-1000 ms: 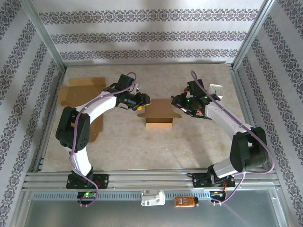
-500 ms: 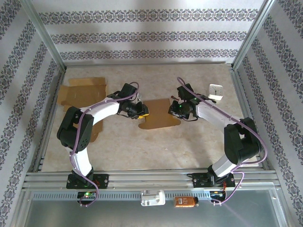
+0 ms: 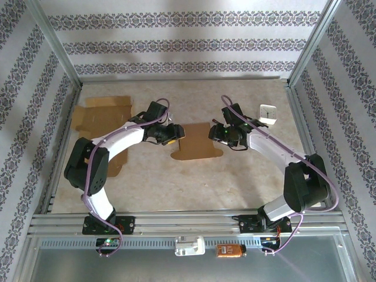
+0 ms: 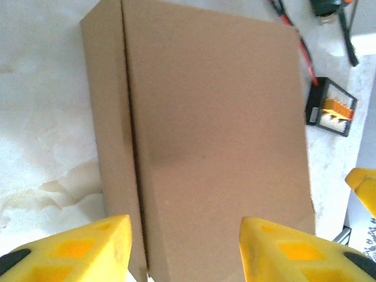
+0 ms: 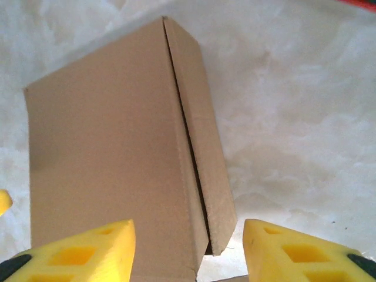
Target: Fold the paper box
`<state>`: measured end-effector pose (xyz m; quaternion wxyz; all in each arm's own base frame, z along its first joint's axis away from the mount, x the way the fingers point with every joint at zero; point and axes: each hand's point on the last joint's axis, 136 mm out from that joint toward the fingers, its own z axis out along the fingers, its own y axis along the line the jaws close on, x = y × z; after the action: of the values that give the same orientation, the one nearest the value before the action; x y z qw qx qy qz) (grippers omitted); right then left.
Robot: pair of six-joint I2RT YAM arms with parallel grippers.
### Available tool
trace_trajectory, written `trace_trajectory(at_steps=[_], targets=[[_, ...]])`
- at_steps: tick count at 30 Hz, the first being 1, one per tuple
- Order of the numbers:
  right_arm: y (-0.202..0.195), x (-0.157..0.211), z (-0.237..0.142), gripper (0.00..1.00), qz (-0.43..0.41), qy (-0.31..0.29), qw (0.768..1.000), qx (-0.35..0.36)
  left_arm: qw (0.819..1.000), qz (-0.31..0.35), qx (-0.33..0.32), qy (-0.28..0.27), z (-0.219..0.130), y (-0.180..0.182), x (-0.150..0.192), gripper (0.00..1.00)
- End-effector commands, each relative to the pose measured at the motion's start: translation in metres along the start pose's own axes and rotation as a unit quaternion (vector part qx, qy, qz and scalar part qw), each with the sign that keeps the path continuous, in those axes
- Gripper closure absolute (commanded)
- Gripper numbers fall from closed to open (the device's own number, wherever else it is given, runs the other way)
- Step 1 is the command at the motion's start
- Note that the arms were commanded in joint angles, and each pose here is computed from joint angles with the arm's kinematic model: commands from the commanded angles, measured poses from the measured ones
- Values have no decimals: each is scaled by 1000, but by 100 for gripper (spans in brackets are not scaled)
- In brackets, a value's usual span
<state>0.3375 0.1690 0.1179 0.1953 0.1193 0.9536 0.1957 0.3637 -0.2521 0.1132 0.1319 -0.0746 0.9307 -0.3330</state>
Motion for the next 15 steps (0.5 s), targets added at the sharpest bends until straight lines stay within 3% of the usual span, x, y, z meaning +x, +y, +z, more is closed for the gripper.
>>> trace_trajectory(at_steps=[1, 7, 15], targets=[[-4, -9, -3, 42, -24, -17, 999, 25, 1000, 13, -13, -21, -10, -2, -5, 40], [-2, 0, 17, 37, -52, 8, 998, 32, 1000, 11, -23, -9, 6, 11, -1, 28], [-20, 28, 53, 47, -54, 54, 995, 58, 999, 13, -31, 33, 35, 24, 15, 25]])
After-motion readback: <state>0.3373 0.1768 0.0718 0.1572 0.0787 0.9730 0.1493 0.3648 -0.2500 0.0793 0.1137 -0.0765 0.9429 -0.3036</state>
